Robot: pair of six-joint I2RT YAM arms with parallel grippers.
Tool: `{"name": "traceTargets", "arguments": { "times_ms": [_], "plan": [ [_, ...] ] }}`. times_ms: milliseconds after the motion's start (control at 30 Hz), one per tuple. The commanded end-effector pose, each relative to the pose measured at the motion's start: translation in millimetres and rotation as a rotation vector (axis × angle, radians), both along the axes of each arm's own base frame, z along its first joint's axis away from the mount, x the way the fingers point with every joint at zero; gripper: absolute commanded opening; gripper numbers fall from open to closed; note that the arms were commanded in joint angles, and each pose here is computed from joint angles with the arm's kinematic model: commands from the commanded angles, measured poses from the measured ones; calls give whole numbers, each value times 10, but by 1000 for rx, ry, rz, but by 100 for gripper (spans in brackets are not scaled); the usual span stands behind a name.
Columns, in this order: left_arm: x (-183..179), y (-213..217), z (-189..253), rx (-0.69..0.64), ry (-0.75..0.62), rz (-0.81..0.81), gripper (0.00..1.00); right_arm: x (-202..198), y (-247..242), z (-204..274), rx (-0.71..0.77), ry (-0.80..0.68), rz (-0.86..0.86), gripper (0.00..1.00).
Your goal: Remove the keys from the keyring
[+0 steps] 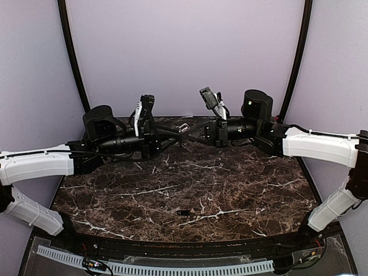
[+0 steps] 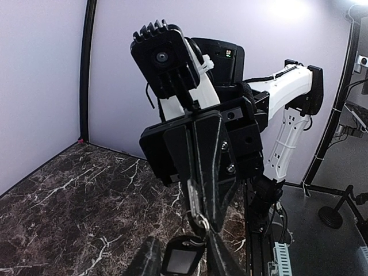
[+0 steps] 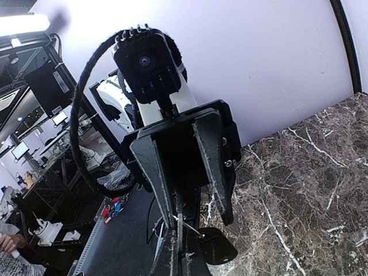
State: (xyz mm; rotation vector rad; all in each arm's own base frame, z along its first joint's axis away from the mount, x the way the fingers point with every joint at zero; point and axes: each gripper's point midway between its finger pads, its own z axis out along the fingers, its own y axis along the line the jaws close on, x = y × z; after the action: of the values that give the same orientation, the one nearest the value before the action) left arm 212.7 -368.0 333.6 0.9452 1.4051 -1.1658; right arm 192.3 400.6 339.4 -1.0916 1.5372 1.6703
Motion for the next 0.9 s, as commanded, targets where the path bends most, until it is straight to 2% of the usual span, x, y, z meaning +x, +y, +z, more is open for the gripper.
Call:
{"name": "traceTargets", "arguments": {
  "times_ms": [0,433,700,767,867],
  "plan": [
    [9,4,232,-53,-61,-4,26,-55,-42,164,49,-40,17,0],
    [2,27,240,-55,-75,3,0,-49,-42,133,39,-33,13,0],
    [-29,109,230,-56,-113,27,1,-33,-26,98,25,-15,11,0],
    [-35,126,233,-61,-130,33,8,-39,-22,103,26,-9,18,0],
    [-57,132,246,-70,-155,28,14,-49,-18,116,33,-2,29,0]
  ]
}}
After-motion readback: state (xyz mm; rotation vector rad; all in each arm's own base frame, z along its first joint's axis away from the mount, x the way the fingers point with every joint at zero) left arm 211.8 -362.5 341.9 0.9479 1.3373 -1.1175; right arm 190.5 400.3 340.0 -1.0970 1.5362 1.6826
